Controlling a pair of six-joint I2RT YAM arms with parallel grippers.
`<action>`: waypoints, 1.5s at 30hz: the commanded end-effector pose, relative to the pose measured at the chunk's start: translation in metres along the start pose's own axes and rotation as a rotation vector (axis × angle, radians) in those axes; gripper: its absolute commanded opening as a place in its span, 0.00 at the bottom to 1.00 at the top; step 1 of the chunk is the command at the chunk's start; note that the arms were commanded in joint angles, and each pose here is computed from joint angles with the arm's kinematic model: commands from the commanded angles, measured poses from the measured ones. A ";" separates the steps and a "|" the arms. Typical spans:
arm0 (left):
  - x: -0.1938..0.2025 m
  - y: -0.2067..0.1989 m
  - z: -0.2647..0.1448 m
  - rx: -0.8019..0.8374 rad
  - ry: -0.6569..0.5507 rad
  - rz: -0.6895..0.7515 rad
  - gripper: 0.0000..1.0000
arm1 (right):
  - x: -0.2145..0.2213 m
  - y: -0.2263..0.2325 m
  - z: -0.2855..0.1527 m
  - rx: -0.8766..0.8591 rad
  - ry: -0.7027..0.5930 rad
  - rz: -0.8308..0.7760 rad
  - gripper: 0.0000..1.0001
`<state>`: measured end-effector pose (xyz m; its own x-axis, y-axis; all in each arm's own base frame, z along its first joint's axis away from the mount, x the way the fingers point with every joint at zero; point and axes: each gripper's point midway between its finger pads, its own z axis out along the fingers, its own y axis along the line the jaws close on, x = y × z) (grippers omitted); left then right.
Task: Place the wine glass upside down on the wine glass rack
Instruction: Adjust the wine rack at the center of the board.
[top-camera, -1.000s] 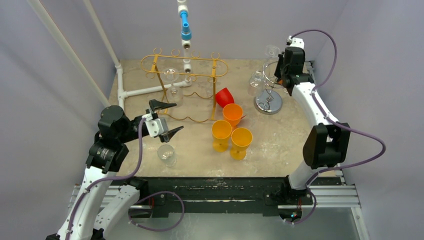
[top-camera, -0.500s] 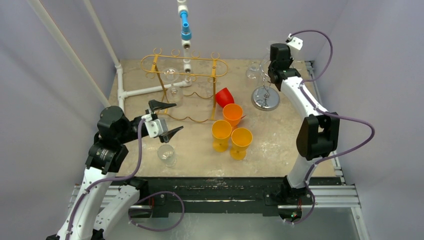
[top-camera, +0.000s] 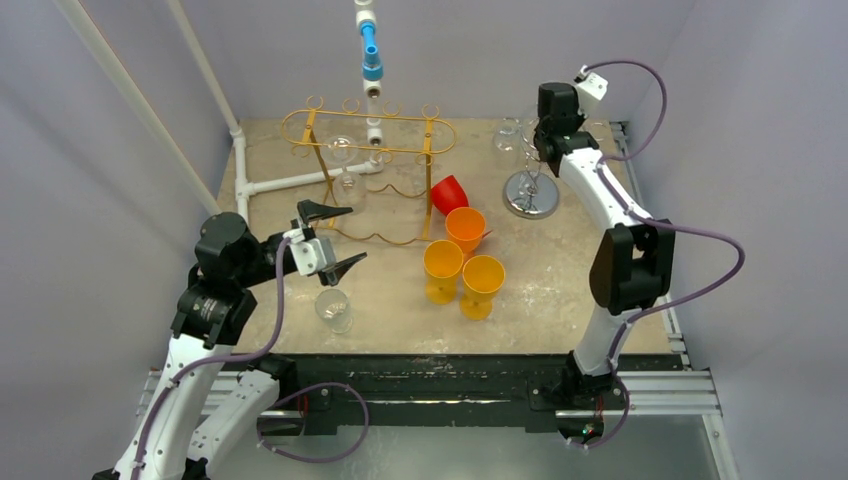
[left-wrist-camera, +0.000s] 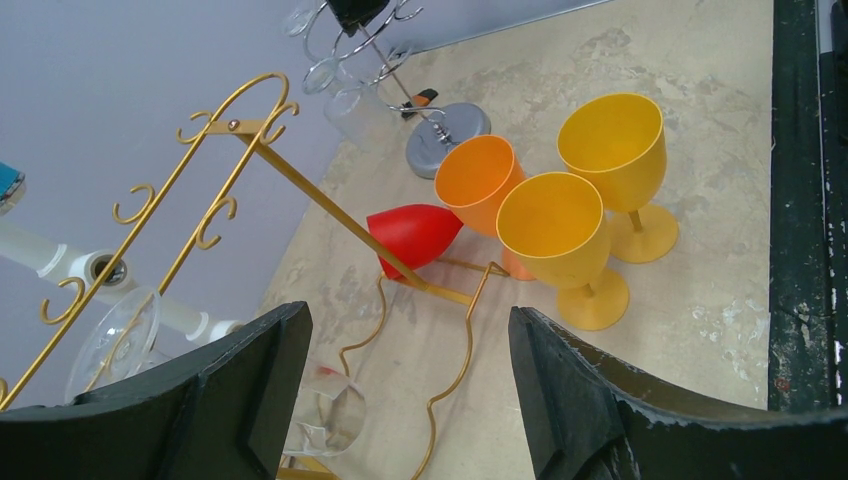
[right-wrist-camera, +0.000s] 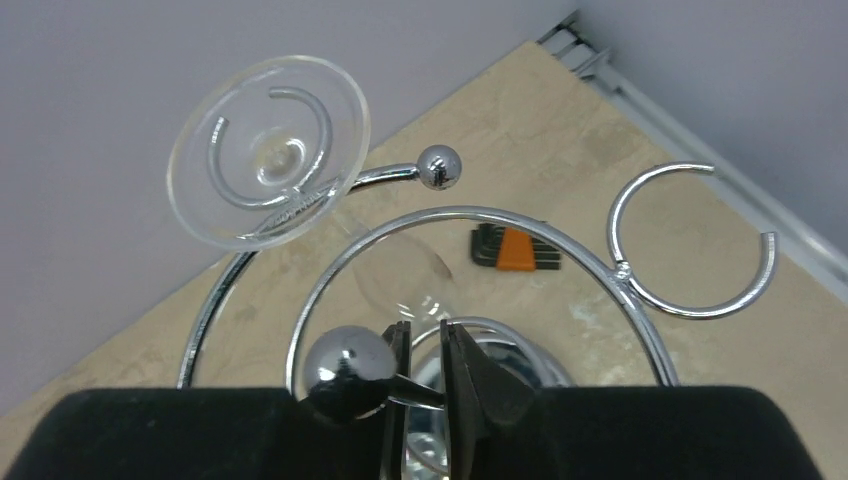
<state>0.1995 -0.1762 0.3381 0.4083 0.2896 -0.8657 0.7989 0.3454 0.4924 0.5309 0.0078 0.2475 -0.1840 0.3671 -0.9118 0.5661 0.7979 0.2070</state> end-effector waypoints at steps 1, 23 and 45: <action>-0.006 0.002 -0.002 -0.010 -0.018 0.014 0.77 | -0.047 0.057 -0.015 -0.194 -0.060 0.282 0.30; -0.009 -0.002 -0.005 -0.009 -0.025 0.012 0.77 | -0.080 0.035 -0.063 -0.277 -0.058 0.162 0.56; -0.016 0.032 -0.003 -0.155 -0.004 -0.139 0.80 | -0.057 0.010 -0.217 -0.737 0.060 0.071 0.99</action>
<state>0.2053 -0.1726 0.3419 0.3301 0.2652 -0.9059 0.8045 0.4230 0.4170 0.4074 0.0540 0.3604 -0.1832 0.3991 -0.8984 0.1630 0.9136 0.3725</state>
